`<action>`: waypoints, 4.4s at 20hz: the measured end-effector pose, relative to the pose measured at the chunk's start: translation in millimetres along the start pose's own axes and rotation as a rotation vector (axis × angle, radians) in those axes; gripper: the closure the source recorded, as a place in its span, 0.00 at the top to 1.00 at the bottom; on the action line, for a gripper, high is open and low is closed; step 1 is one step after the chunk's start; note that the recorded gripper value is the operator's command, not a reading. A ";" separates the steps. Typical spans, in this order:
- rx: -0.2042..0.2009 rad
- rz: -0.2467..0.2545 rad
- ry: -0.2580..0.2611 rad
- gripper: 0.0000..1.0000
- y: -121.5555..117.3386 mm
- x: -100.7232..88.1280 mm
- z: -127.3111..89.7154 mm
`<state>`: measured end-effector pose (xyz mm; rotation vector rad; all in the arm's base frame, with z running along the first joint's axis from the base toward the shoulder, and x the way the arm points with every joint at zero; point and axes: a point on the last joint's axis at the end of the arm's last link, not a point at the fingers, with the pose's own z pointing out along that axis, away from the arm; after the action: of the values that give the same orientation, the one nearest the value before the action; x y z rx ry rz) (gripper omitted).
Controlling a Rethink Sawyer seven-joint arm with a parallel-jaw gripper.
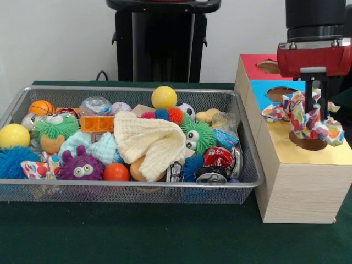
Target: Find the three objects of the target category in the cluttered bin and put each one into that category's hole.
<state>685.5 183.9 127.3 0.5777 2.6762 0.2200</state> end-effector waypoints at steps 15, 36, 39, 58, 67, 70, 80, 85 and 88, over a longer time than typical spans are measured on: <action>0.013 -0.001 0.027 0.00 -5.9 12.8 9.3; 0.022 0.003 0.045 1.00 -12.4 21.4 10.7; 0.023 0.003 0.047 1.00 -12.7 22.4 10.2; 0.015 -0.002 0.166 1.00 -2.0 23.6 -24.3; 0.013 -0.004 0.187 1.00 1.0 15.3 -42.9; 0.020 -0.015 0.192 1.00 -1.9 12.8 -46.2; 0.089 -0.051 0.198 1.00 -71.9 -17.3 -48.9; 0.122 -0.022 0.183 1.00 -128.6 -43.6 -47.1; 0.137 -0.002 0.176 1.00 -166.4 -59.0 -46.0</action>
<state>655.8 5.4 151.0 0.6231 2.8796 0.0909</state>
